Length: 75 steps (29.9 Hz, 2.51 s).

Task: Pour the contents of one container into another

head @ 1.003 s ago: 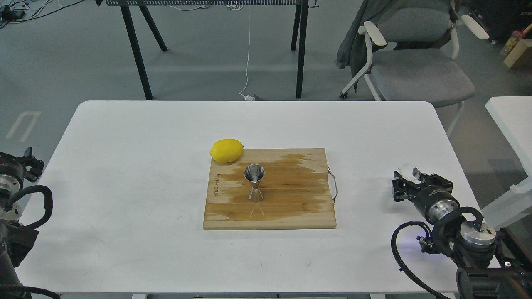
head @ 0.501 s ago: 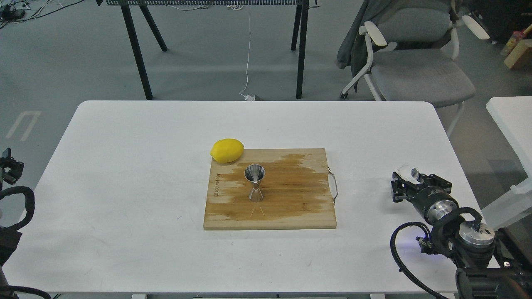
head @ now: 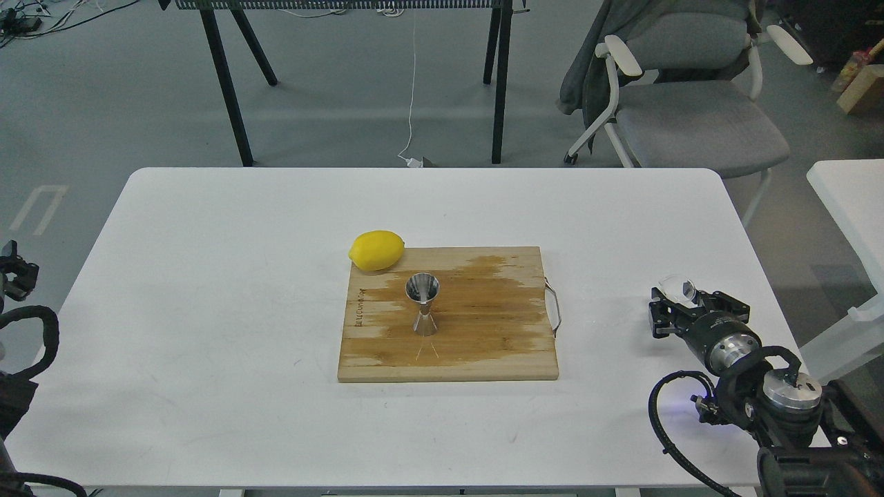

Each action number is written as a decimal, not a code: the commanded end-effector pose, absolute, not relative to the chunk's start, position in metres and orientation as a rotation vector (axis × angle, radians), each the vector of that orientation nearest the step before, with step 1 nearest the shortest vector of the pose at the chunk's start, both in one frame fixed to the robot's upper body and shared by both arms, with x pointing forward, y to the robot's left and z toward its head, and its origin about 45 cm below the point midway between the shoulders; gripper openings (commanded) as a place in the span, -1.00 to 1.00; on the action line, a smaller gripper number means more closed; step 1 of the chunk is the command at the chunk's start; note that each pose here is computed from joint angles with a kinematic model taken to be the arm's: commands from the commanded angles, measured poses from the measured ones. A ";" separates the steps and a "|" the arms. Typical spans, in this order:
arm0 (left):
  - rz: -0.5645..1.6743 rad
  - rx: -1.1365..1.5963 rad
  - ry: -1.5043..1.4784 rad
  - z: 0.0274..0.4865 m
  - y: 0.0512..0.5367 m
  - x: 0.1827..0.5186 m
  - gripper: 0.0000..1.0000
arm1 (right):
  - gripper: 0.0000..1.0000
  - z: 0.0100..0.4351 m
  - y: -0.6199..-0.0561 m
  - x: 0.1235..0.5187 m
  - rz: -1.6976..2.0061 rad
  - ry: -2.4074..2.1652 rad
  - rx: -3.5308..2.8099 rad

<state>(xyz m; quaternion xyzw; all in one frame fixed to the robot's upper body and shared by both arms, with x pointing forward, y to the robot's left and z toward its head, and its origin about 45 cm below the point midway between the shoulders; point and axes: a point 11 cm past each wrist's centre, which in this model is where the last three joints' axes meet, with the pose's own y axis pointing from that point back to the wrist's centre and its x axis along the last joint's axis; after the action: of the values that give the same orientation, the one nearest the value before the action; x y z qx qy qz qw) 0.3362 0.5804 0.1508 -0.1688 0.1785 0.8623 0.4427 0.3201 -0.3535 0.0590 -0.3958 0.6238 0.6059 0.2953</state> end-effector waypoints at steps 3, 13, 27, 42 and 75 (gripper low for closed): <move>2.132 -0.410 0.453 0.151 0.579 0.338 1.00 | 0.20 0.058 -0.353 0.319 1.614 1.660 -1.051; 2.130 -0.409 0.456 0.150 0.579 0.338 1.00 | 0.38 0.059 -0.353 0.320 1.613 1.656 -1.056; 2.121 -0.410 0.469 0.145 0.572 0.340 1.00 | 0.77 0.060 -0.352 0.319 1.612 1.651 -1.060; 2.119 -0.403 0.475 0.143 0.572 0.339 1.00 | 0.90 0.057 -0.349 0.318 1.625 1.651 -1.048; 1.967 -0.347 0.675 0.126 0.538 0.361 1.00 | 0.90 0.064 -0.345 0.320 1.621 1.628 -1.070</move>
<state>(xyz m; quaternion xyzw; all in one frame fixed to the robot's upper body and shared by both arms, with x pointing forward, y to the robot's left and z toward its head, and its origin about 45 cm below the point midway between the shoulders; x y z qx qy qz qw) 0.3529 0.5512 0.1305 -0.1419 0.2590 0.8269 0.4786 0.3196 -0.3466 0.0607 -0.3987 0.6164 0.6106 0.2972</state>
